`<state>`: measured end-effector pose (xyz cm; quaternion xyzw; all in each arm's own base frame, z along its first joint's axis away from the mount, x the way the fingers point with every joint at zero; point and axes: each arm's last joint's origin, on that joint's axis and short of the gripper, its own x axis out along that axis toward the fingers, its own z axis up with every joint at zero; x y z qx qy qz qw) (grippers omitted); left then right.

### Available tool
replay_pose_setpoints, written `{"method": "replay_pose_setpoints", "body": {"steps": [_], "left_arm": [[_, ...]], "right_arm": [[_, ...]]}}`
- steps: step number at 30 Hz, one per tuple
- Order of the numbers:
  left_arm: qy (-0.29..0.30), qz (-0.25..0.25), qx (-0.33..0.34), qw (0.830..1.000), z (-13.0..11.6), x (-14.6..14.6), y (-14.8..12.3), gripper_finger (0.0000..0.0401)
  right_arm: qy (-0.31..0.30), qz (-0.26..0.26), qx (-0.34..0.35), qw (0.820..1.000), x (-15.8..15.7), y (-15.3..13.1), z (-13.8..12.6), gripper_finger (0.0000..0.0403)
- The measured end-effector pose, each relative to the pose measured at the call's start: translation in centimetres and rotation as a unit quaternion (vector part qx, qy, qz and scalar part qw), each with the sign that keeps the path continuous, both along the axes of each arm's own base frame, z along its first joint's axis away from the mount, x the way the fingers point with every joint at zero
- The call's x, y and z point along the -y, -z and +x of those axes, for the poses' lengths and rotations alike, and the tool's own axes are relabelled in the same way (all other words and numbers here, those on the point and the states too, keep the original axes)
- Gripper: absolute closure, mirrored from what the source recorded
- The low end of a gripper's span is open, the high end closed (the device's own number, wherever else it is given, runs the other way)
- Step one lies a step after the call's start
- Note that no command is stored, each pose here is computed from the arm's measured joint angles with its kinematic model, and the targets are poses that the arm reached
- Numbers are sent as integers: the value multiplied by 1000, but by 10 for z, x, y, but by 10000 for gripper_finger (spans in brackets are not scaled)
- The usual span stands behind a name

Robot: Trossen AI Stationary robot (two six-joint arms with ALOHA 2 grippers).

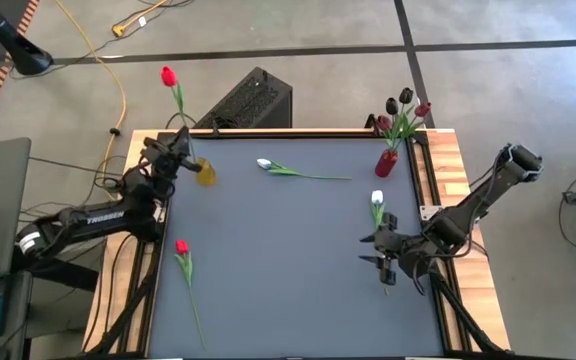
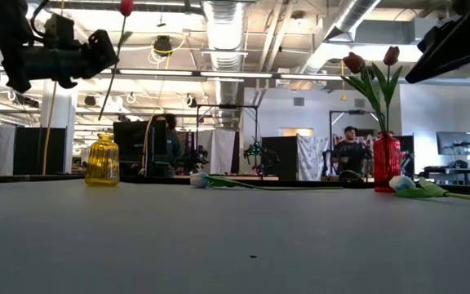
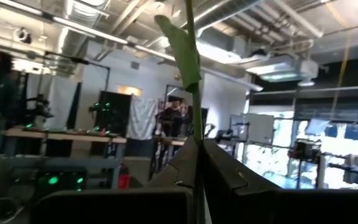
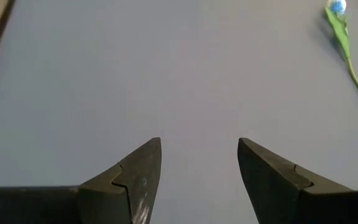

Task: Sort flowers into vase by color
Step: Put the right red tulip into the yellow flower vase

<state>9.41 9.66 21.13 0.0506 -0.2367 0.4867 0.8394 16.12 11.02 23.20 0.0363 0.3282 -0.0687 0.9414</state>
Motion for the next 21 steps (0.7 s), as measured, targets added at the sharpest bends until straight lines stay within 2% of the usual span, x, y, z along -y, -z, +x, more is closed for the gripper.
{"method": "replay_pose_setpoints", "body": {"steps": [7,17,21], "left_arm": [[-1,-28,-23,999,-4,-10,7,401],[8,-52,-48,997,-7,-22,17,401],[14,-51,-38,998,-6,-26,18,401]], "right_arm": [[11,-9,-19,1000,2,7,8,165],[-12,-13,-16,1000,4,8,18,165],[-10,-14,-13,1000,7,7,21,165]]}}
